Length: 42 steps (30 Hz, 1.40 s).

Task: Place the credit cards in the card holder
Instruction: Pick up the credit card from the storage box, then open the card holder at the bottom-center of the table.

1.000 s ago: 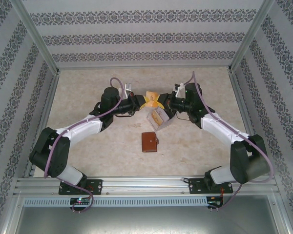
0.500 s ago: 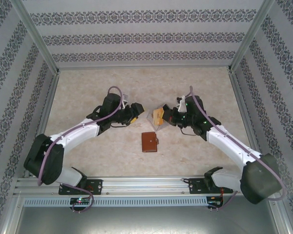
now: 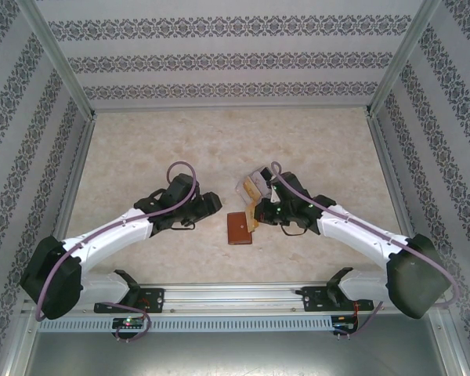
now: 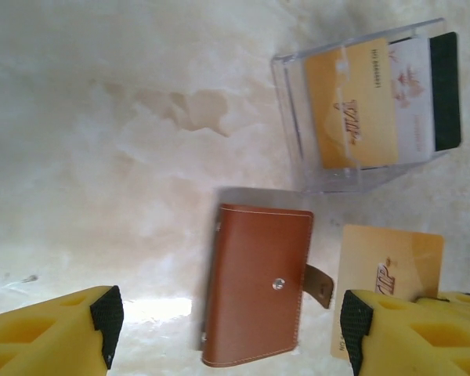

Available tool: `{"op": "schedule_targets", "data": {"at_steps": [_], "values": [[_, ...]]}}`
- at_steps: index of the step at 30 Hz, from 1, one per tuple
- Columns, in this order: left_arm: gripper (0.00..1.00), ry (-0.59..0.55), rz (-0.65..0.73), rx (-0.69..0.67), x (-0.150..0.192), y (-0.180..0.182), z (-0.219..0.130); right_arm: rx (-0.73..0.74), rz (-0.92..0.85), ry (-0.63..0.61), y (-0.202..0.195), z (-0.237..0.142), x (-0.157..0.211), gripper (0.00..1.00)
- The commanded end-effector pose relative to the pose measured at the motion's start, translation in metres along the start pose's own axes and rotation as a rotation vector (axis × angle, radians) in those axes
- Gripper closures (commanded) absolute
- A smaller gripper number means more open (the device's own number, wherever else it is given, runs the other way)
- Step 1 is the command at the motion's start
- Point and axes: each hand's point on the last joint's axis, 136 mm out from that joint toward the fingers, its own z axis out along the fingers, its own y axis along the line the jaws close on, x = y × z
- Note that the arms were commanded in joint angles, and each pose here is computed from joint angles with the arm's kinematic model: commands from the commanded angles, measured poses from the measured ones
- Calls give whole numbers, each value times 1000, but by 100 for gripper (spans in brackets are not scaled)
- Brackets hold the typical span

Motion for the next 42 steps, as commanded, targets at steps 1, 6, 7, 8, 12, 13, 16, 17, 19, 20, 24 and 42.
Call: {"op": "schedule_targets", "data": {"at_steps": [1, 6, 7, 8, 12, 13, 16, 17, 19, 20, 24, 42], "values": [[24, -24, 20, -48, 2, 6, -7, 18, -34, 4, 3, 5, -3, 100], [24, -4, 42, -59, 9, 5, -2, 63, -28, 25, -7, 15, -1, 100], [24, 1, 49, -61, 10, 4, -1, 83, -29, 24, -10, 15, -2, 100], [24, 5, 58, -62, 11, 3, 0, 96, -30, 19, -12, 14, -2, 100], [24, 27, 96, -78, 16, -3, 5, 118, -2, -7, -27, 8, -4, 100], [24, 34, 110, -83, 17, -5, 6, 118, 9, -6, -31, 7, -4, 100], [23, 47, 153, -97, 20, -13, 10, 122, 38, 4, -42, 5, -3, 100], [23, 49, 168, -102, 21, -15, 13, 126, 43, 9, -46, 5, -2, 100], [23, 56, 187, -112, 24, -18, 18, 133, 43, 15, -52, 5, -2, 100], [23, 61, 196, -111, 26, -21, 22, 142, 44, 17, -56, 6, -1, 100], [22, 98, 231, -125, 35, -28, 33, 143, 55, 38, -64, 12, 0, 100], [6, 146, 369, -356, 45, -35, 50, 183, 113, 27, -93, 18, 12, 100]]}}
